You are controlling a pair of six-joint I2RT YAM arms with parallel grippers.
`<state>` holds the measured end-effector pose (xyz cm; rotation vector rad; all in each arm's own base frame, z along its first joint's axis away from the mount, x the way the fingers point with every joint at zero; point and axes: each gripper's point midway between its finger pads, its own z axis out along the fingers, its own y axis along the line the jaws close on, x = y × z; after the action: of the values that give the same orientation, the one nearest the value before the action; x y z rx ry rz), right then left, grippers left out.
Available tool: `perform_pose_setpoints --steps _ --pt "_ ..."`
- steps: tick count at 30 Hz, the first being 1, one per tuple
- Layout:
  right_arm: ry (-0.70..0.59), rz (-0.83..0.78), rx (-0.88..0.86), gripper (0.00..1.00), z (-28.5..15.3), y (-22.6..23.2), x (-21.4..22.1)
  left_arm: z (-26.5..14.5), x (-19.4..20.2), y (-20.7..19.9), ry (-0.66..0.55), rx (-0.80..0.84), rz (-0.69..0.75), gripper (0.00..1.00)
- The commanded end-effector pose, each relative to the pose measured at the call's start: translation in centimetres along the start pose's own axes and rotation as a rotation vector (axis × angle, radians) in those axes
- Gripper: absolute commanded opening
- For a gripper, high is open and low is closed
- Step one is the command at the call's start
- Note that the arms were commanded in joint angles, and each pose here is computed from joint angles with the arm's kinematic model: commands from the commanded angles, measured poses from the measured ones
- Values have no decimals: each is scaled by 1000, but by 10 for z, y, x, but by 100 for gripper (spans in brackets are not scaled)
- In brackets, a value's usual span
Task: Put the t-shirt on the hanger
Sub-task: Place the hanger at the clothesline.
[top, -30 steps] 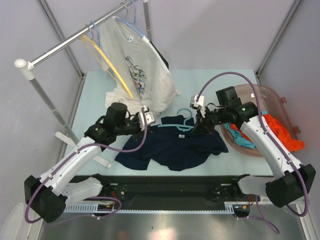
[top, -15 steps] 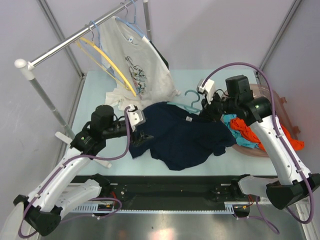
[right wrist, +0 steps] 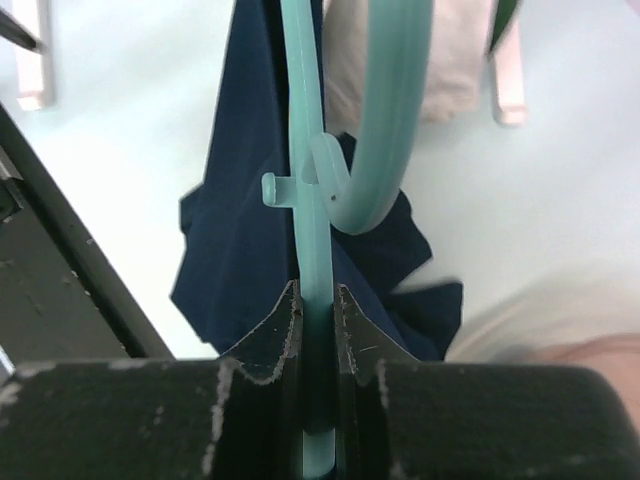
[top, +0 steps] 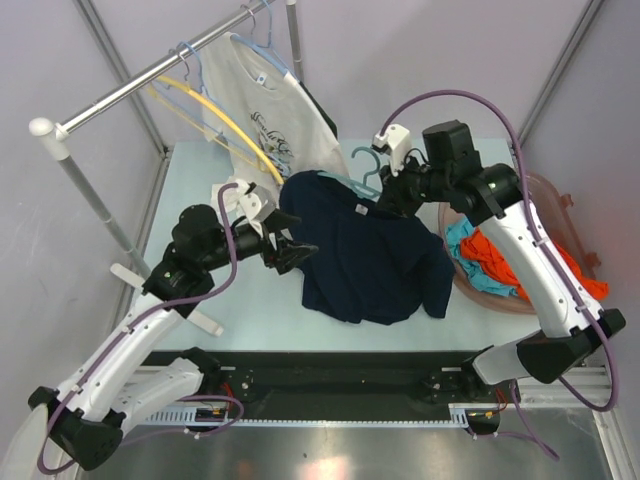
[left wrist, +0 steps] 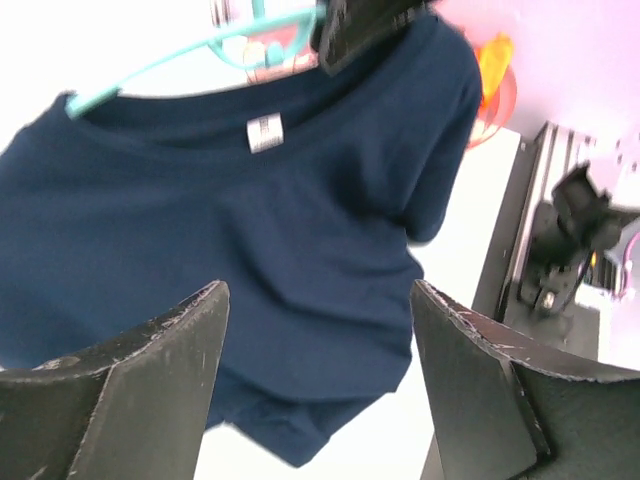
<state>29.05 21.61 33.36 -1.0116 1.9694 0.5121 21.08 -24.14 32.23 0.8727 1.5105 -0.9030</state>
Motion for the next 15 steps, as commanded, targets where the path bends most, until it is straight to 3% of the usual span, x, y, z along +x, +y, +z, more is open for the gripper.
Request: perform_pose_setpoints --steps 1,8,15 --pt "-169 -19 34 0 -9 10 -67 5 -41 3 -138 -29 -33 79" --pt "-272 65 96 0 12 -11 -120 16 -54 8 -214 -81 -115 78" --pt "-306 111 11 0 29 0 -140 33 -76 3 -259 -90 -138 77"
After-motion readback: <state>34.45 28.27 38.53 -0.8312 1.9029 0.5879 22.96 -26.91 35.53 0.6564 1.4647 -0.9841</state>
